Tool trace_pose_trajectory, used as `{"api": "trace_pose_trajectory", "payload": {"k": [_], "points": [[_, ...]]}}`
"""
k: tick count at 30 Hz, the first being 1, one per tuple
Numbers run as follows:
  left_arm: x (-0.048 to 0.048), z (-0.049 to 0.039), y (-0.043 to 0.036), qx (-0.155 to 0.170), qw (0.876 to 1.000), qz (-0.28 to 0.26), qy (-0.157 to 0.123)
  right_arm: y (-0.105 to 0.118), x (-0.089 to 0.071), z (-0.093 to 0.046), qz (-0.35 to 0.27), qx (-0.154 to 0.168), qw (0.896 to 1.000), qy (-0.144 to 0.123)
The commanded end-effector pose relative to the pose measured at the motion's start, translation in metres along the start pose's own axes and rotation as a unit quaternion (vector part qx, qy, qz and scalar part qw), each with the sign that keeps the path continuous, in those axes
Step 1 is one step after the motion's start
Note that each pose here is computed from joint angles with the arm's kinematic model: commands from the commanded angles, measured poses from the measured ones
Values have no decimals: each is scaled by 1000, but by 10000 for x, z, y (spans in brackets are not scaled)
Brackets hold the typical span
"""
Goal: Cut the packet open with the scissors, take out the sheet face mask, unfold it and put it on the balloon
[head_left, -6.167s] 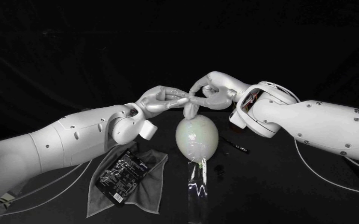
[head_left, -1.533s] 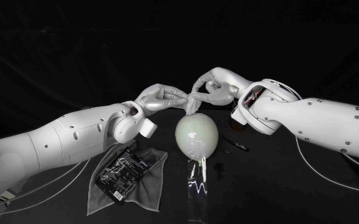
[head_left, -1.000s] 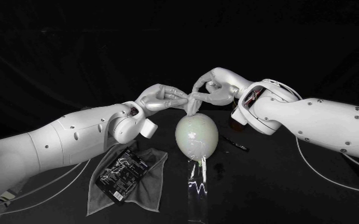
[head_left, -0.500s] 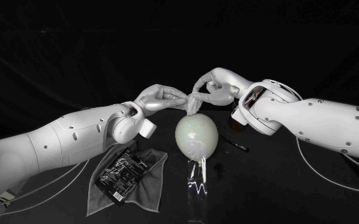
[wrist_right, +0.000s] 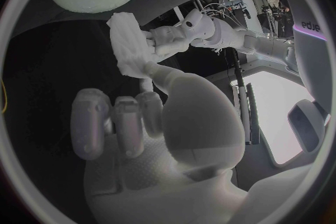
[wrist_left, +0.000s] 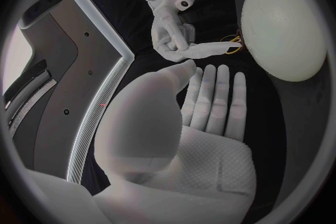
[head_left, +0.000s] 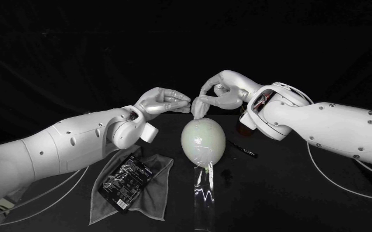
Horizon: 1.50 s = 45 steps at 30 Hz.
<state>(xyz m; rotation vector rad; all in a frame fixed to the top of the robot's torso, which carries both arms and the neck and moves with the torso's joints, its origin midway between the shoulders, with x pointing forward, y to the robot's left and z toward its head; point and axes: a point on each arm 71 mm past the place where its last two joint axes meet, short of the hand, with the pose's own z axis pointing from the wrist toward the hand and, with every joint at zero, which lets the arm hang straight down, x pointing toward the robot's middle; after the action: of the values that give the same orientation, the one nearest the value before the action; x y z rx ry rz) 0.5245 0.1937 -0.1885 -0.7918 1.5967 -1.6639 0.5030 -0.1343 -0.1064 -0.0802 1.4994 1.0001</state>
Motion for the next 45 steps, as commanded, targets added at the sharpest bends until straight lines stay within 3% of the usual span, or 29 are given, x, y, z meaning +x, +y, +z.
{"api": "trace_pose_trajectory", "payload": {"k": [1,29,45], "points": [[-14,-6,-16,3,1000,-11,-10,0,-16,2,-6,-1,1000,-6],[-54,-56,-14,-2,1000,-23,-17,1,-21,1,-6,-4,1000,-9],[-26,-67,10,-20,999,-45,-23,-45,-74,38,-17,13,999,-45]]}}
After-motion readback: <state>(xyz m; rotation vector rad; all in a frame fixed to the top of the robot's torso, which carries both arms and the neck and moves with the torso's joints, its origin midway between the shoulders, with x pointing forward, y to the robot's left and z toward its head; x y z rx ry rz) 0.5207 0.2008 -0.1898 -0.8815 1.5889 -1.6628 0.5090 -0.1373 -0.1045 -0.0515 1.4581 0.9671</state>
